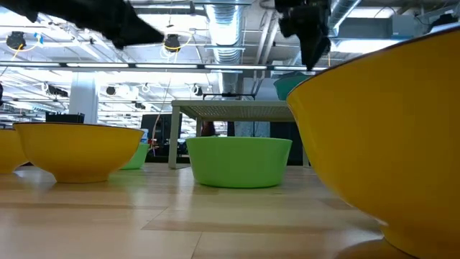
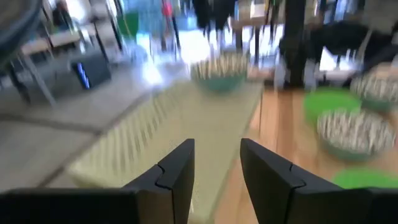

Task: Pick & Place Mini bowls
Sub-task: Put the top left yellow bowl on the shelf

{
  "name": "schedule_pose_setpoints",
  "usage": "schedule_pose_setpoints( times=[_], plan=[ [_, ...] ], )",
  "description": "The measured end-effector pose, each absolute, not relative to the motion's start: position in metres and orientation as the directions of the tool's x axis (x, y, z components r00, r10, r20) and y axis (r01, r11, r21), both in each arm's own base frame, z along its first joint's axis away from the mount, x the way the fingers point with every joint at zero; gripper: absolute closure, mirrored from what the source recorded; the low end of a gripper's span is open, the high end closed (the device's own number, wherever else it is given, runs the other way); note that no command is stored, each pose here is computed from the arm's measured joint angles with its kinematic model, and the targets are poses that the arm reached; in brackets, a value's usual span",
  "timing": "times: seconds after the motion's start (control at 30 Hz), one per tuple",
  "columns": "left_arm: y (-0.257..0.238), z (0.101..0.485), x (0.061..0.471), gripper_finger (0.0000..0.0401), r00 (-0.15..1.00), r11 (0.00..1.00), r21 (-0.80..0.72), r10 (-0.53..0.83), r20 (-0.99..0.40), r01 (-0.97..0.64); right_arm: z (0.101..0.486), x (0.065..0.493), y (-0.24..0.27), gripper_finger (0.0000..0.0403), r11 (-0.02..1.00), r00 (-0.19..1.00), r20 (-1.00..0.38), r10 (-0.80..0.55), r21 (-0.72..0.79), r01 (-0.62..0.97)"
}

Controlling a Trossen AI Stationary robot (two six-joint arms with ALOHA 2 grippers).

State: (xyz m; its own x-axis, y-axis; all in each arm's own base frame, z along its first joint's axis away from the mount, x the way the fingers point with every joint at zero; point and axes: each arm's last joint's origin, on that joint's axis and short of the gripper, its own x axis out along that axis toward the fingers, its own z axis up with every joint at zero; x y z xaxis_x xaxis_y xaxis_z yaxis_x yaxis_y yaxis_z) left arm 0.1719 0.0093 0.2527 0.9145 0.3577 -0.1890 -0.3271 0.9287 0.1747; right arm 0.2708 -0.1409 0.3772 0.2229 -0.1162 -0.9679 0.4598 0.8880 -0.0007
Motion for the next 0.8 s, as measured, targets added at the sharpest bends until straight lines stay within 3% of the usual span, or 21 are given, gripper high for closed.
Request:
schedule_pose_setpoints(
  times=[0.17,0.37,0.63,0.8],
  plan=[
    [0.013,0.229,0.182,0.027,0.845,0.928,0.132,0.373,-0.384,-0.349,0.397,0.277,-0.121,0.02,0.92,0.292,-0.948,-0.124,0.0,0.392],
    [0.017,0.248,0.176,0.027,0.666,0.909,0.108,0.371,-0.647,-0.402,0.413,0.281,-0.089,0.0205,0.957,0.321,-0.942,-0.098,0.0,0.292],
    [0.009,0.247,0.16,0.027,0.522,0.938,-0.09,0.105,-0.847,-0.334,0.416,0.289,-0.047,0.0218,0.999,0.357,-0.934,0.0,0.016,0.04],
    [0.005,0.236,0.14,0.027,0.312,0.937,-0.103,0.006,-0.95,-0.333,0.418,0.302,-0.027,0.0237,0.974,0.445,-0.877,0.183,0.099,-0.204]
  ],
)
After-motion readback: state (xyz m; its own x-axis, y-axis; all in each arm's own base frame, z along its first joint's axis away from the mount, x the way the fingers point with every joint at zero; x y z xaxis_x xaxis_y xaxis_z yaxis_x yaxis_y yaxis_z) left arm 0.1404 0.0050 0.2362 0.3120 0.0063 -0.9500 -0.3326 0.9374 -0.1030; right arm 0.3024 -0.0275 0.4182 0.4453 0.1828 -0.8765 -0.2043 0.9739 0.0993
